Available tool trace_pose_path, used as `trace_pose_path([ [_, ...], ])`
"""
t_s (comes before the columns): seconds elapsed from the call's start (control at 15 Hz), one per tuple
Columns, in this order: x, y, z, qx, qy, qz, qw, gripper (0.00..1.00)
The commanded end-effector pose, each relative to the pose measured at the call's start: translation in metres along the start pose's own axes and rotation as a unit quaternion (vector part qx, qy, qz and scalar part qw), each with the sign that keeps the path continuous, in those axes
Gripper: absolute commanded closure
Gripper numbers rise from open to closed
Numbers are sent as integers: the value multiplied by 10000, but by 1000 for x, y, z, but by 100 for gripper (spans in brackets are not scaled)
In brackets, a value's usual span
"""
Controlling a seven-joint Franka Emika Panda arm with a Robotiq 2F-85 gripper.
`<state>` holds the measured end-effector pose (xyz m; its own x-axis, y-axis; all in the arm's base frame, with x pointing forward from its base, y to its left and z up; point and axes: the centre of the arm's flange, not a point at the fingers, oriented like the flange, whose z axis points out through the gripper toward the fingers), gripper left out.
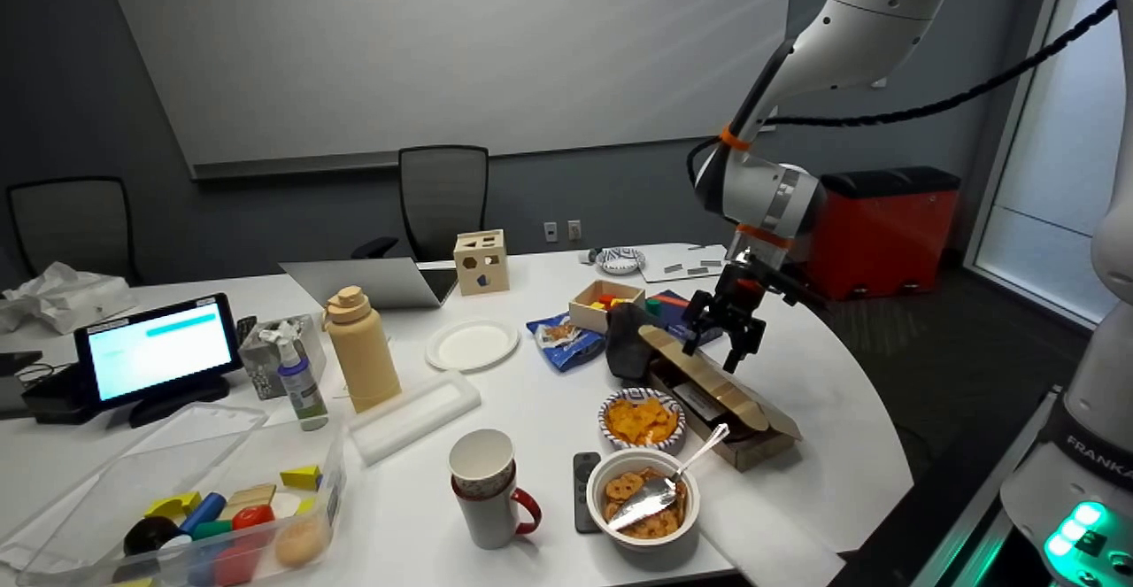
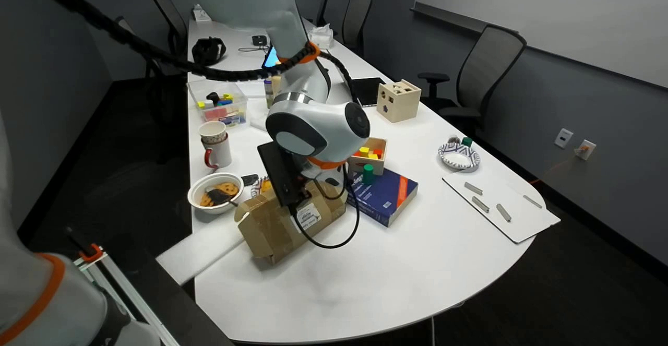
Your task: Close the brown box.
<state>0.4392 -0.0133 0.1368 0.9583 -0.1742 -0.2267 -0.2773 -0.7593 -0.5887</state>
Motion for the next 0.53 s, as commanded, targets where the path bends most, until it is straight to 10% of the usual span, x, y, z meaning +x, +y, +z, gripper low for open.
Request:
trace_pose_path([
  [0.0,-3,-1,4,197,-15,-212,9996,0],
  [0.47,-5,20,28,139,-165,-409,9989,0],
])
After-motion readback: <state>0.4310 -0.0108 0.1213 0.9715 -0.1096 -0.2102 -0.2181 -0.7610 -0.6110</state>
